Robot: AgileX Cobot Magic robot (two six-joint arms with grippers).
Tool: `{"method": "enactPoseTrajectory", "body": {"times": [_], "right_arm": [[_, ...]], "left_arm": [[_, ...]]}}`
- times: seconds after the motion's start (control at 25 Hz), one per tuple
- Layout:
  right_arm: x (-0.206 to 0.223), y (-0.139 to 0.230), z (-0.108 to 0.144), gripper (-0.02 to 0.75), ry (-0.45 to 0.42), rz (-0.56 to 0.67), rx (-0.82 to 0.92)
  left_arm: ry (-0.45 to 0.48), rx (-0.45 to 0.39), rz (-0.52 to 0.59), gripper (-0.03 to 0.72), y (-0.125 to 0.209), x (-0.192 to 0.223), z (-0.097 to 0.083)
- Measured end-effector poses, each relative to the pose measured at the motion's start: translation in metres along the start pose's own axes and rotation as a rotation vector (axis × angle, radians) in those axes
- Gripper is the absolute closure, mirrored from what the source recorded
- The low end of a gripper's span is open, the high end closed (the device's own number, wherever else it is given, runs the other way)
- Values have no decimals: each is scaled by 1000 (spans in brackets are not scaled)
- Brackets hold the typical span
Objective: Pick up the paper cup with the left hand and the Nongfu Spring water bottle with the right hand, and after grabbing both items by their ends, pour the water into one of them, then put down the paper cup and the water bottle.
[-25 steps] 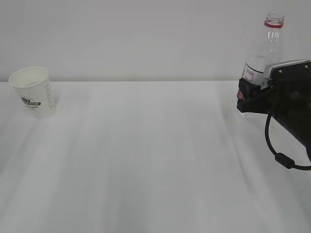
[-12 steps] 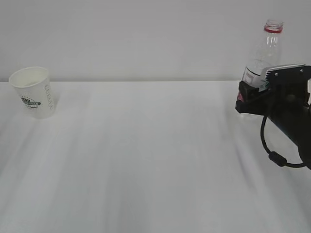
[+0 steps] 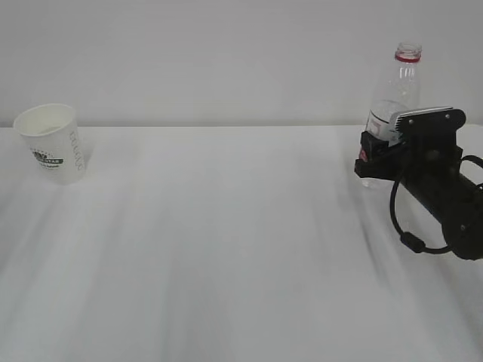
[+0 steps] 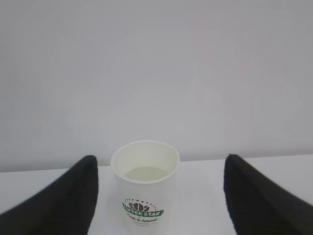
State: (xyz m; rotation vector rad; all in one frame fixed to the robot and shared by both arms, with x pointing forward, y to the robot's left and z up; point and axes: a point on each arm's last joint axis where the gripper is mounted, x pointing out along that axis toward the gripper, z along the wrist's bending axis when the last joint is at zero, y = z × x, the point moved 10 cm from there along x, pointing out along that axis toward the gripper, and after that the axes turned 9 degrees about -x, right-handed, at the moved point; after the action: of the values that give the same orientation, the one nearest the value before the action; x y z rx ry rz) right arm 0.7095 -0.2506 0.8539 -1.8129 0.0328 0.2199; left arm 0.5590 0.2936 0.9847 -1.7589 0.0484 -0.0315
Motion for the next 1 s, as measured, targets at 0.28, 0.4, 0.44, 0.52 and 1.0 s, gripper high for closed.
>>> {"method": "enactPoseTrajectory", "body": {"times": [0.28, 0.4, 0.44, 0.52, 1.0], "right_arm": [[13, 9, 2, 288, 1, -5, 0], [14, 9, 2, 288, 2, -8, 0], [14, 10, 2, 288, 2, -9, 0], [14, 9, 2, 288, 3, -12, 0], [11, 9, 3, 84, 5, -25, -1]], "left_arm": [[1, 1, 0, 109, 0, 0, 0], [1, 1, 0, 109, 0, 0, 0], [1, 1, 0, 109, 0, 0, 0], [1, 1, 0, 109, 0, 0, 0], [2, 1, 0, 117, 0, 0, 0]]}}
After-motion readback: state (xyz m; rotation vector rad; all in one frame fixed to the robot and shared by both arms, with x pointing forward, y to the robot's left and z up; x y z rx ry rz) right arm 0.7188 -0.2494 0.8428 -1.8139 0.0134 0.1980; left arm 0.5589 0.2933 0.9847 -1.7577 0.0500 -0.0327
